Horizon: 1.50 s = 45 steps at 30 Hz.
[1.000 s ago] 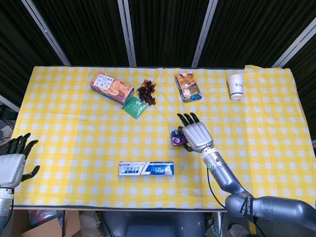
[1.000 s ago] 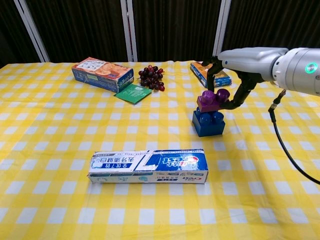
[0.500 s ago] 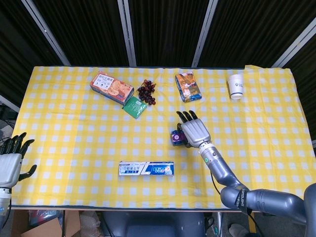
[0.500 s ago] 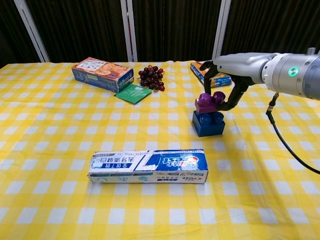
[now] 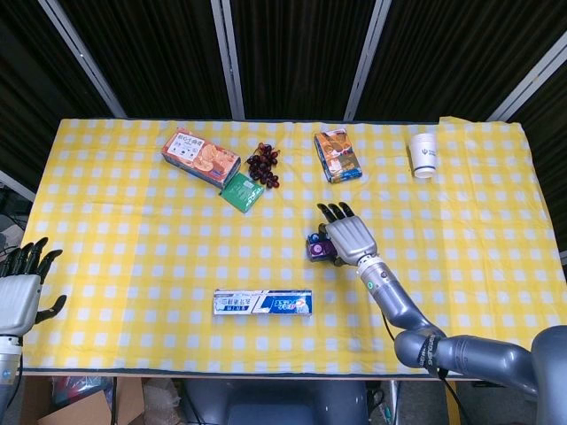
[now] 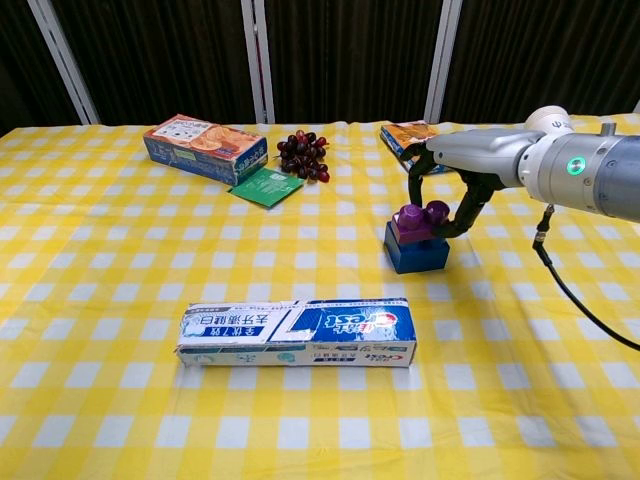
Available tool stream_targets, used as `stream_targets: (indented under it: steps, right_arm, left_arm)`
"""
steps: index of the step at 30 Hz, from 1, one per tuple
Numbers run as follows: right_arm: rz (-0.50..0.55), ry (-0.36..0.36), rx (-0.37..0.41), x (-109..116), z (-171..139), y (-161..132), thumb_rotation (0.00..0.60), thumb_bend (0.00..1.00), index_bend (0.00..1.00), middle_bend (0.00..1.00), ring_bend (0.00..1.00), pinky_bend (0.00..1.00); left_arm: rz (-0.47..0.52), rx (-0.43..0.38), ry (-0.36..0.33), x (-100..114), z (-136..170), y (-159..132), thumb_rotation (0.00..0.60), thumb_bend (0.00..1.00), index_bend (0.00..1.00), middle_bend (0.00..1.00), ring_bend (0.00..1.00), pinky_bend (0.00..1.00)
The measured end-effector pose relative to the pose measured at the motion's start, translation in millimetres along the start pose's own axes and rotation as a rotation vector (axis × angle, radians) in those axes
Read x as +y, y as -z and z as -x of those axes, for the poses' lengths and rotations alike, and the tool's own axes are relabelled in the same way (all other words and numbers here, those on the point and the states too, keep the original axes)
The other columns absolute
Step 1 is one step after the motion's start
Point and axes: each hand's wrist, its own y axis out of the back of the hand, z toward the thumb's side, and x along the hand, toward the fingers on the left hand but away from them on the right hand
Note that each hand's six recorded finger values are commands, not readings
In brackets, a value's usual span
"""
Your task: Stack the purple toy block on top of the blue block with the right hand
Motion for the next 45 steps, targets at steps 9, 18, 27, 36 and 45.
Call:
stream_targets:
  steps: [9,18,27,36,45]
  right_arm:
    - [0.009,-0.007,-0.005,-4.3,0.4,7.1,0.600,0.39,0.53,0.00,0.00,0.00]
    - [0.007,-0.023,-0.006,-13.6,1.2,11.0,0.600,0.39,0.53,0.00,0.00,0.00]
    - [0.009,-0.042,-0.015,-25.5,1.0,15.2,0.600,0.39,0.53,0.00,0.00,0.00]
    - [0.019,-0.038,0.001,-24.6,-2.3,12.4,0.600,0.39,0.42,0.00,0.00,0.00]
    - [0.043,0.031,0.077,-3.1,-18.9,-9.4,0.600,0.39,0.00,0.00,0.00,0.00]
  left_arm:
    - [-0.003,0.003,-0.001,-0.2,0.0,0.5,0.600,0.32,0.15,0.00,0.00,0.05]
    - [-0.008,-0.003,0.002,-1.5,0.1,-2.3,0.600,0.31,0.15,0.00,0.00,0.05]
    - [-0.008,-0.009,0.003,-1.6,-0.4,-3.7,0.600,0.32,0.15,0.00,0.00,0.05]
    - [-0.008,-0.013,0.004,-1.7,-0.5,-4.4,0.600,0.32,0.15,0.00,0.00,0.05]
    - [-0.003,-0.017,0.001,-0.6,0.8,-5.0,0.600,0.32,0.15,0.00,0.00,0.05]
